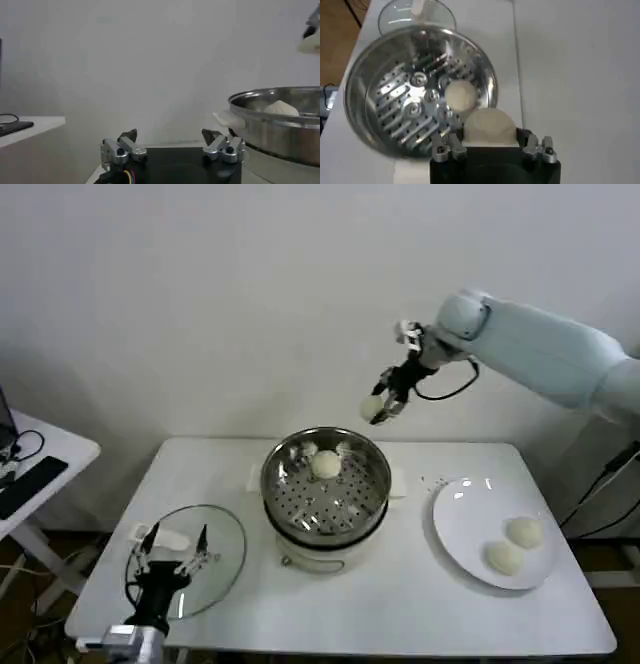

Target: Take steamed baozi put them in steamer then cover it.

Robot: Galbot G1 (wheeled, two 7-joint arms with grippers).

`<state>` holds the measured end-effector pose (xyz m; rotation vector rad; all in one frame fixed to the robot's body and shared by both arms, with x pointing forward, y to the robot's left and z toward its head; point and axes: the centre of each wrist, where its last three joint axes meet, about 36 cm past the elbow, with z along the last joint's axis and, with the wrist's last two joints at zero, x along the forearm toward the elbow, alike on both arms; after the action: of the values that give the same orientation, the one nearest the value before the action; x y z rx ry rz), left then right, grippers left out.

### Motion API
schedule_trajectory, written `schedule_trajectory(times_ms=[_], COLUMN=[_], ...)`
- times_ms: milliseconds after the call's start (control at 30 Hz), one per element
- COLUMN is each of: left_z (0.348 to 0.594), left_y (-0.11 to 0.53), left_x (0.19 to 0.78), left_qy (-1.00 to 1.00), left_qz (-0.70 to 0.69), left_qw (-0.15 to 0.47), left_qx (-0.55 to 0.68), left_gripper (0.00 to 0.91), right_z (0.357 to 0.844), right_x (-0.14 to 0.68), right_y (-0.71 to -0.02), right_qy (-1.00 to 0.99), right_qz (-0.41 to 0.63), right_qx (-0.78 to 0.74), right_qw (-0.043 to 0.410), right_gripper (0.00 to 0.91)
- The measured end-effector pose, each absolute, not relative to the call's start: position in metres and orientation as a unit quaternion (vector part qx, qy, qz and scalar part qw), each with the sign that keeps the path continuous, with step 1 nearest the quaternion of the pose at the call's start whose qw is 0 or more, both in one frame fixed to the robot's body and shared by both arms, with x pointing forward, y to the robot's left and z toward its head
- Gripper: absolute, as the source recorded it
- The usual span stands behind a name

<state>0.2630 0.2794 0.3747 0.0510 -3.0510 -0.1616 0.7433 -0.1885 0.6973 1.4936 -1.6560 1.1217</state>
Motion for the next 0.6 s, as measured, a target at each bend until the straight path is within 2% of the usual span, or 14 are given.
schedule_trajectory(times_ms=[267, 600], left_z=[0.375, 0.374], left_y=[0.281, 0.282], left_x=[0.261, 0.262], left_qy=[-0.998, -0.998], left_qz=[-0.052, -0.05], left_qw=[0.041, 0.043], left_qx=[0.02, 0.021], left_gripper=[0.907, 0.907], right_z=[0.661, 0.617], right_x=[0.736, 0.724], right_y=[-0.117, -0.072], right_qy=[-0.595, -0.567], right_qz=[0.427, 0.423], right_qx=[0.606, 0.633], right_qw=[0.311, 0.315], right_gripper=[0.756, 0.756])
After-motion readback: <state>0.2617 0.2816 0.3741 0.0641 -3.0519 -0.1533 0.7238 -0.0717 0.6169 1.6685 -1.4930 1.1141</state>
